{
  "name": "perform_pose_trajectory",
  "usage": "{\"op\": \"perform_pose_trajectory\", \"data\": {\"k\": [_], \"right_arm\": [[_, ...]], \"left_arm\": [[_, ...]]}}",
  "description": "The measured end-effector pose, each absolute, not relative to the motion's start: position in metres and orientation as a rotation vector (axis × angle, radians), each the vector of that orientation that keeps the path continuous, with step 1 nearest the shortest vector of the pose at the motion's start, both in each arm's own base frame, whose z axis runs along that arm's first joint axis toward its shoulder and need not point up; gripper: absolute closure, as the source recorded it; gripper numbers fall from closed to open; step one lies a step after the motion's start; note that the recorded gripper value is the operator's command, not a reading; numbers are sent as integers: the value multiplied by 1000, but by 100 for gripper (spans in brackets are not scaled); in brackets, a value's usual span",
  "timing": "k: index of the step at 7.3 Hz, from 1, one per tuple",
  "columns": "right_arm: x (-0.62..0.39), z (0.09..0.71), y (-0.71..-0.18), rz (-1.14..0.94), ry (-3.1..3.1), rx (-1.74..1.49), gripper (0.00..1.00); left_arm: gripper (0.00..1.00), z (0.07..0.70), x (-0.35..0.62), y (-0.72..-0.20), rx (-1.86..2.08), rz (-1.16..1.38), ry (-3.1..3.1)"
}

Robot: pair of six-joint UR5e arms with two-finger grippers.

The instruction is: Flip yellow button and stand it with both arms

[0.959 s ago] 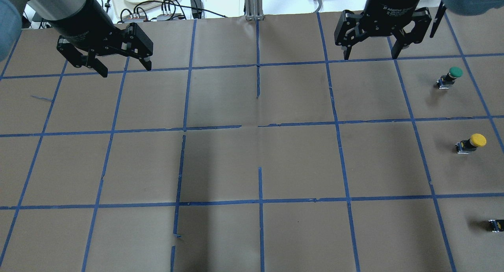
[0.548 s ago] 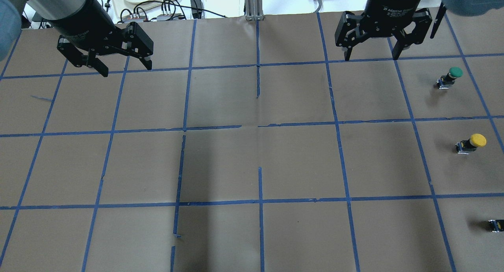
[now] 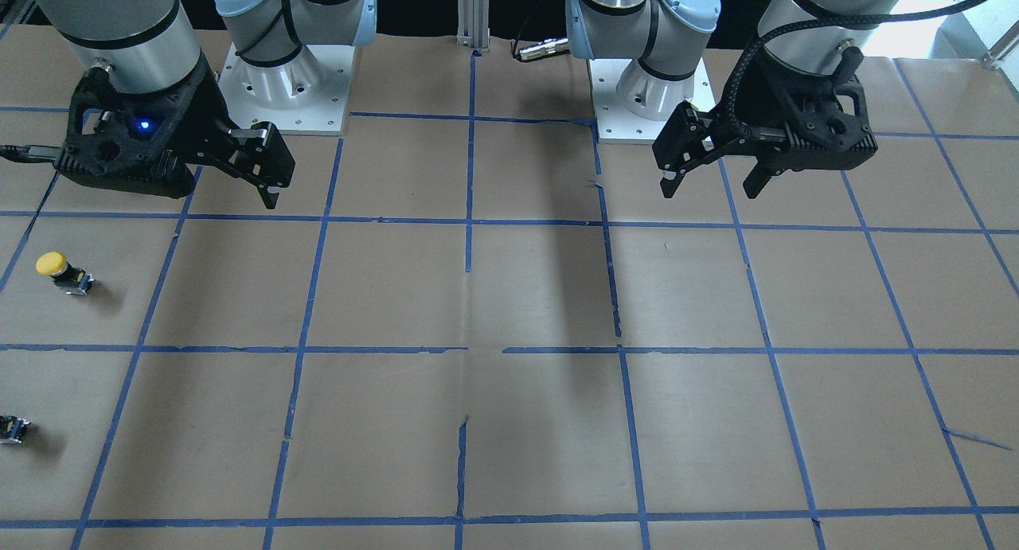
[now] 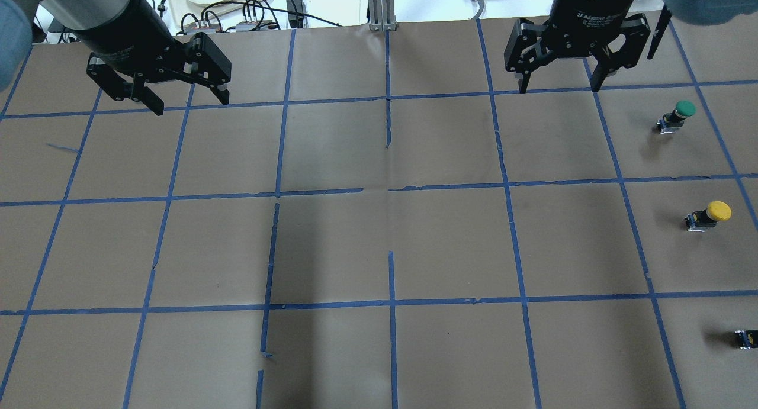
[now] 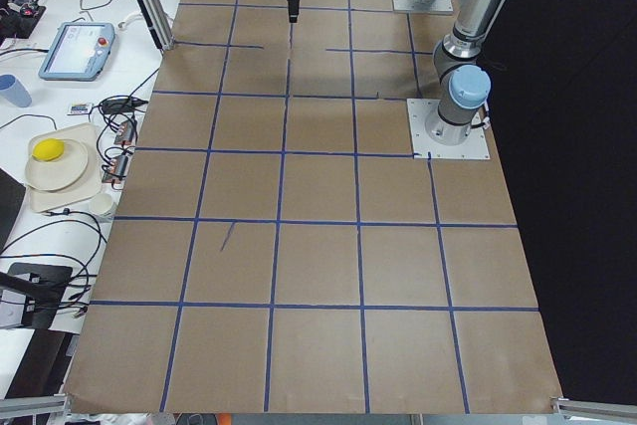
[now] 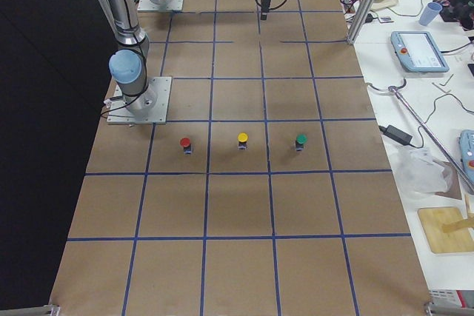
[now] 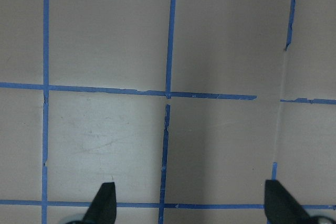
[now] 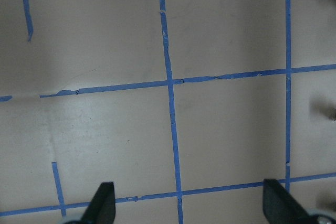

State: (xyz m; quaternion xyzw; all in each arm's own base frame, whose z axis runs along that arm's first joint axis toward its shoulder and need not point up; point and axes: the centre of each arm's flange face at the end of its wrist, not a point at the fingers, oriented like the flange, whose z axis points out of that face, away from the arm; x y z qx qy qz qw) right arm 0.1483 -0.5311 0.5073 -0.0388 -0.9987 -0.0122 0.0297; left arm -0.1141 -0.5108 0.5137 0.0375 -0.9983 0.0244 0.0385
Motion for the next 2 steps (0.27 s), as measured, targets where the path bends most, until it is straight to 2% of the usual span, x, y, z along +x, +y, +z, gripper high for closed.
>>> {"op": "perform_pose_trajectory", "data": {"k": [2], "right_arm": [[149, 507, -531, -37, -3082, -118, 0]], "left_arm": [[0, 512, -114, -511, 115, 71, -3062]]}}
